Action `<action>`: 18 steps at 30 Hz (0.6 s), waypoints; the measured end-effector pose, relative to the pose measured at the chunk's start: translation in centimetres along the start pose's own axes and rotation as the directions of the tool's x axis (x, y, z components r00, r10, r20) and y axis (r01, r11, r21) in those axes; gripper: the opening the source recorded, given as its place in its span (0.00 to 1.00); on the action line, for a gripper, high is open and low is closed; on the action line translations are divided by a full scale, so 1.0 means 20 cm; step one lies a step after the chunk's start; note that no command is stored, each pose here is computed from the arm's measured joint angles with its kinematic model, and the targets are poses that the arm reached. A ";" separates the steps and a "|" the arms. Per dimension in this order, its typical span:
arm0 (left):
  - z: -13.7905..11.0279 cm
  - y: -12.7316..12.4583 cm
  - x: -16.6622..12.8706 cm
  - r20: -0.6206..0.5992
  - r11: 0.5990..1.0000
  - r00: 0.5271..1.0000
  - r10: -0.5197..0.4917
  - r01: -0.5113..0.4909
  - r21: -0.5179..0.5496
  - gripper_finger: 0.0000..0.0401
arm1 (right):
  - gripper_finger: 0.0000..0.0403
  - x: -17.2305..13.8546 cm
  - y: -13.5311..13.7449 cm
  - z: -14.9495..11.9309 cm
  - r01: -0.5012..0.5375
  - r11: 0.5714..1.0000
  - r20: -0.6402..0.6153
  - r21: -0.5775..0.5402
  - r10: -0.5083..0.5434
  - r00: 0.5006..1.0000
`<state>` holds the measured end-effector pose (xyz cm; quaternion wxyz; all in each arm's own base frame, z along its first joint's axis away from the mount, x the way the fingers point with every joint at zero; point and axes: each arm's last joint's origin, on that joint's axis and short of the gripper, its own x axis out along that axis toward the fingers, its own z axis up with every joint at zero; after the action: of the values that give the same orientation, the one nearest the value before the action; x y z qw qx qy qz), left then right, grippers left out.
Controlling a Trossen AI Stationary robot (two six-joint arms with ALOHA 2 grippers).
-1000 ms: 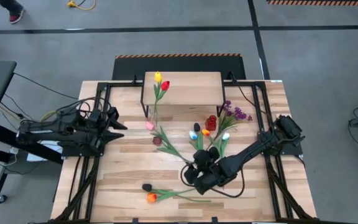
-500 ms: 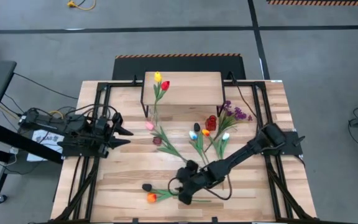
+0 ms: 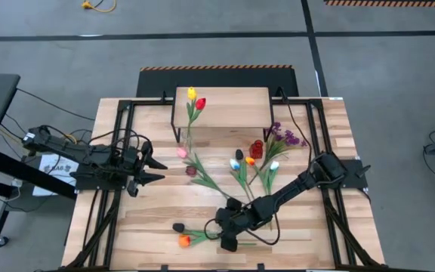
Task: Pick and place flowers into a vace then onto a shelf
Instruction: Put the left orange flower into the transparent vase
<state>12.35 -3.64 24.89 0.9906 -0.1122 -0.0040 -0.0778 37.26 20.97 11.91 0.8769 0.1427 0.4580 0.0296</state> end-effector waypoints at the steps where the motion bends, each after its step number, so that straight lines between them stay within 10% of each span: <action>1: 0.00 0.00 0.00 -0.004 1.000 1.000 0.000 0.000 0.000 0.35 | 0.64 0.00 0.01 -0.01 -0.004 1.000 -0.003 -0.004 0.004 1.000; 18: 0.00 0.00 0.01 -0.002 1.000 1.000 -0.004 0.004 -0.024 0.35 | 0.62 -0.01 0.04 -0.11 0.105 0.993 -0.011 -0.059 -0.106 0.994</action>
<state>12.44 -3.71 24.87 0.9891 -0.1241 -0.0023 -0.0797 35.36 22.24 11.05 0.8778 0.0924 0.4700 -0.0024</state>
